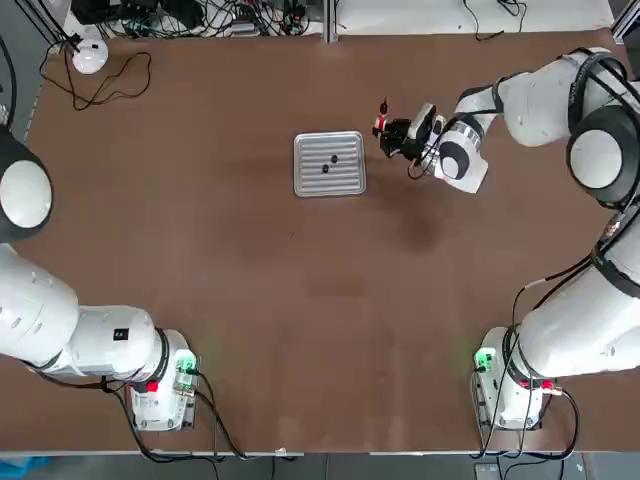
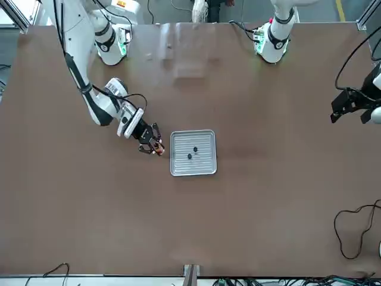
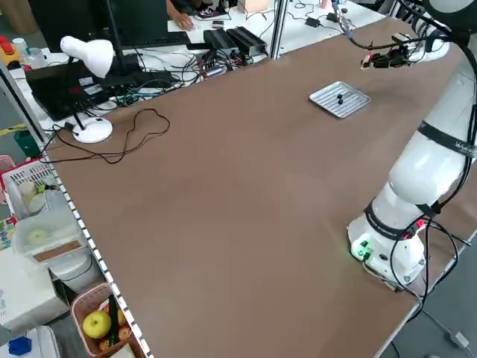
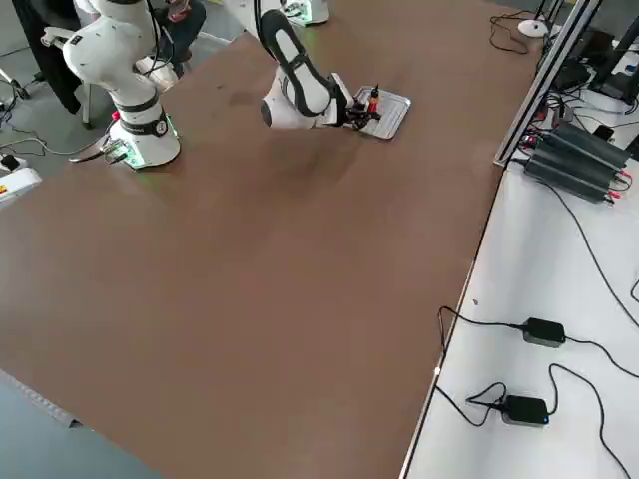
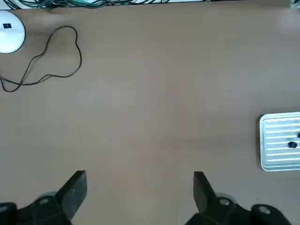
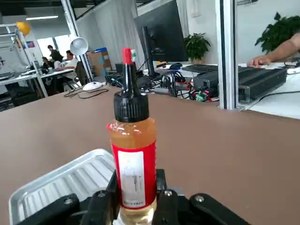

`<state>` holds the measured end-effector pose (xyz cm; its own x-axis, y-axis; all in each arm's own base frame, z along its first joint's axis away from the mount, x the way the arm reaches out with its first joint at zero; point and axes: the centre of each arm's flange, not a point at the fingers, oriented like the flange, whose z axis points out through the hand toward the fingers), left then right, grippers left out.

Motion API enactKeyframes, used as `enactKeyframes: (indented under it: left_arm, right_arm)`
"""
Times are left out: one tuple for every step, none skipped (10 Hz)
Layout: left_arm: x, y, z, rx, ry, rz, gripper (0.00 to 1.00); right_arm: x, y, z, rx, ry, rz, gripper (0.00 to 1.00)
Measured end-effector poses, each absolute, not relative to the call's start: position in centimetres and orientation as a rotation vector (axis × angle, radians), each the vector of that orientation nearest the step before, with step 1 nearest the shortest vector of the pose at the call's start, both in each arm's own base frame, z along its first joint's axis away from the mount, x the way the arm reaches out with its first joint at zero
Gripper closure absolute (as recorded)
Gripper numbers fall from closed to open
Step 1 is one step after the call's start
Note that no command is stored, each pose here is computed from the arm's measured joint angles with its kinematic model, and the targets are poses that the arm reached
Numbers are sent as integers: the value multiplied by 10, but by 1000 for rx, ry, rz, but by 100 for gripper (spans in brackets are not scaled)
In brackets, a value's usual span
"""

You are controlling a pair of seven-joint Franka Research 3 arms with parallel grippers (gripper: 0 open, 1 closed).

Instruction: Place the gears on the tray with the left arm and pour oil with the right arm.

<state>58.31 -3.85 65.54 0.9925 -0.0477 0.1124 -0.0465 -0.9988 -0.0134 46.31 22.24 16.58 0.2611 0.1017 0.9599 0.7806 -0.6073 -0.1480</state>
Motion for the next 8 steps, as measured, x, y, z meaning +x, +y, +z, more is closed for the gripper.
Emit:
enactKeyframes:
  left_arm:
    - [583, -40, 655, -3125, 77, -177, 0]
    - [583, -40, 655, -3125, 78, -177, 0]
    - [583, -40, 655, -3125, 78, -177, 0]
    - [583, -40, 655, -3125, 79, -177, 0]
    - [583, -40, 655, -3125, 78, -177, 0]
    - [583, -40, 655, -3125, 76, -177, 0]
    - [583, -38, 655, -3125, 73, -177, 0]
    - [583, -39, 655, -3125, 73, -177, 0]
  right_arm:
    - [467, 205, 165, -1889, -835, -1389, 67]
    - [470, 188, 164, -1872, -871, -1392, 67]
    - [471, 173, 163, -1853, -908, -1392, 67]
    - [470, 158, 160, -1837, -944, -1393, 67]
    - [470, 142, 157, -1826, -974, -1387, 67]
    - [468, 126, 154, -1813, -1006, -1376, 67]
    - [466, 111, 151, -1803, -1039, -1363, 67]
    - [464, 97, 149, -1795, -1069, -1350, 67]
